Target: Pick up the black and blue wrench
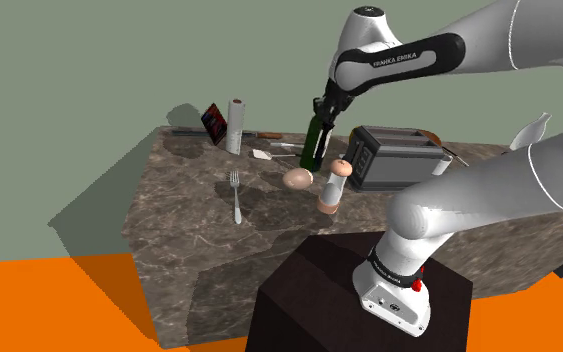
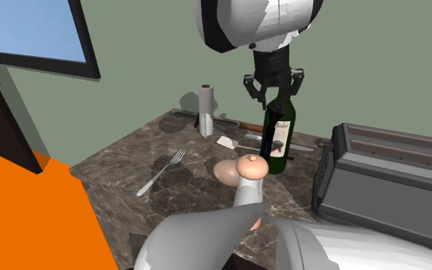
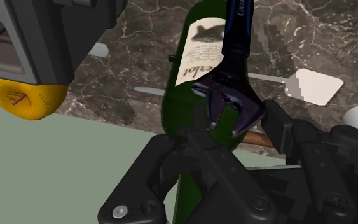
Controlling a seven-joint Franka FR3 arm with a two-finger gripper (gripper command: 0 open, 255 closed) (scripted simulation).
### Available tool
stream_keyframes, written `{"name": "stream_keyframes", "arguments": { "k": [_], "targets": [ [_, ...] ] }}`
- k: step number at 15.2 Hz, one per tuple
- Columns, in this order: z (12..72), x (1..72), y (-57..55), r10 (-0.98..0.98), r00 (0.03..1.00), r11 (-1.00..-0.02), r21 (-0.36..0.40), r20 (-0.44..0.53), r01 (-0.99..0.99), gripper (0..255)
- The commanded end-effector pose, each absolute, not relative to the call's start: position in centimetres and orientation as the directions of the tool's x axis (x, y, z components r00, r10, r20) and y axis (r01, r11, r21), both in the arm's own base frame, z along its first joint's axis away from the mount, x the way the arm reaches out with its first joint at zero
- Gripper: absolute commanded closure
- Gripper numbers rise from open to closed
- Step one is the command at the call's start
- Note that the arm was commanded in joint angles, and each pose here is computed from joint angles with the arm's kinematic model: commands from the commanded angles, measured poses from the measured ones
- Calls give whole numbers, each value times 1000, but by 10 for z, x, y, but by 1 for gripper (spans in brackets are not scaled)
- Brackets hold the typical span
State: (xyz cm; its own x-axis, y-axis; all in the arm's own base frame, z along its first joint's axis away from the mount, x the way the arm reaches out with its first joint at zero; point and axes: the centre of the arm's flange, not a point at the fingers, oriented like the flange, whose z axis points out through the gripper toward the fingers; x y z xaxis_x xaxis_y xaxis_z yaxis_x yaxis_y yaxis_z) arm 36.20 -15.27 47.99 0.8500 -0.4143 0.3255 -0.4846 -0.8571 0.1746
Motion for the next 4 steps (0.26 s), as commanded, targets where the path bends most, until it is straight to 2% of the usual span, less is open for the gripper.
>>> {"name": "stream_keyframes", "arguments": {
  "k": [1, 4],
  "targets": [
    [491, 362, -153, -414, 850, -857, 175, 325, -485, 255],
    [497, 362, -153, -414, 850, -857, 175, 325, -485, 255]
  ]
}}
